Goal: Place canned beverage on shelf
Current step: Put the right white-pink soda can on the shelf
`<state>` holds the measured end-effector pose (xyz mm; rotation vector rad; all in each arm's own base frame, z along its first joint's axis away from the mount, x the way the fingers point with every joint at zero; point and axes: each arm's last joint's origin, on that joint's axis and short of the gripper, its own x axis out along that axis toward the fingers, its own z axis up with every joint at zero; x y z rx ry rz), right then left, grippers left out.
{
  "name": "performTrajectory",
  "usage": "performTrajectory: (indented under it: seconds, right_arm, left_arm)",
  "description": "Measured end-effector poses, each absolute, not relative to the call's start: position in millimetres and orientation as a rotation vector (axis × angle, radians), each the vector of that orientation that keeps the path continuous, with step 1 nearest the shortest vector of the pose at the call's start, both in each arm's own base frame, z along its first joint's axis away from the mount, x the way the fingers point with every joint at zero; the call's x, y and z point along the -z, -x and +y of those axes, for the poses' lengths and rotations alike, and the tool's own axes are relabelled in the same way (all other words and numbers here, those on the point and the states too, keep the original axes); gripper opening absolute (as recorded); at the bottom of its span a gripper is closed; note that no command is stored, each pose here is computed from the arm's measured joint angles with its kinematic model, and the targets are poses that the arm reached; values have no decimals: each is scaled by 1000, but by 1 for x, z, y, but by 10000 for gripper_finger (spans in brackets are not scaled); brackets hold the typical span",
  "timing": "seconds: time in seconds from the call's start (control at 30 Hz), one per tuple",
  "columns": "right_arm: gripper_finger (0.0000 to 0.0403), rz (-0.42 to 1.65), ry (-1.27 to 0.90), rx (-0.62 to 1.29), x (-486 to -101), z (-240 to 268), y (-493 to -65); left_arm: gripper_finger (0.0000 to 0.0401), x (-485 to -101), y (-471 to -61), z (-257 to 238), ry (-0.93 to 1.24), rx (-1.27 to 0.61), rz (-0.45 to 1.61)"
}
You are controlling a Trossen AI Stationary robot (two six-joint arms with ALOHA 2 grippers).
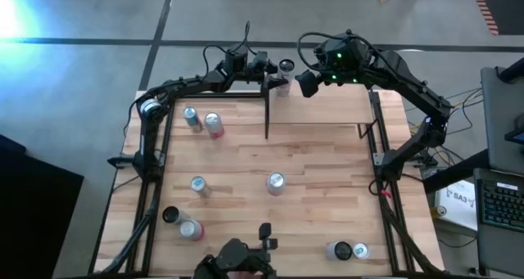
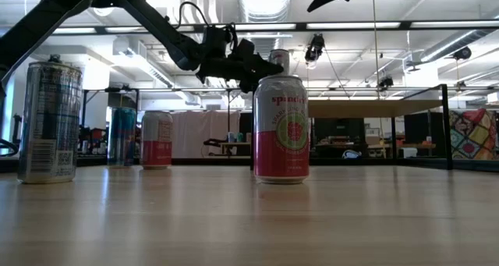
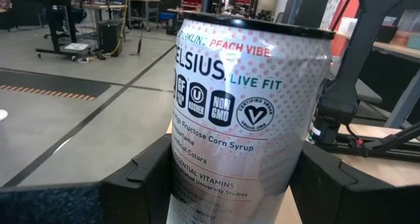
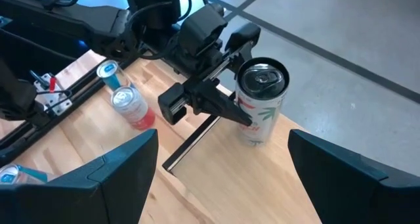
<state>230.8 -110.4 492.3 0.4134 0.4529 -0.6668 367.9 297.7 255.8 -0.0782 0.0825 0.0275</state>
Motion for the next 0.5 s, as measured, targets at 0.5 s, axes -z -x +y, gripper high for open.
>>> performTrajectory:
  seconds: [0.5]
  right_arm:
    - [329, 471, -408, 665, -488, -112, -234]
  left_arm:
    - [279, -252, -363, 303, 131, -28, 112]
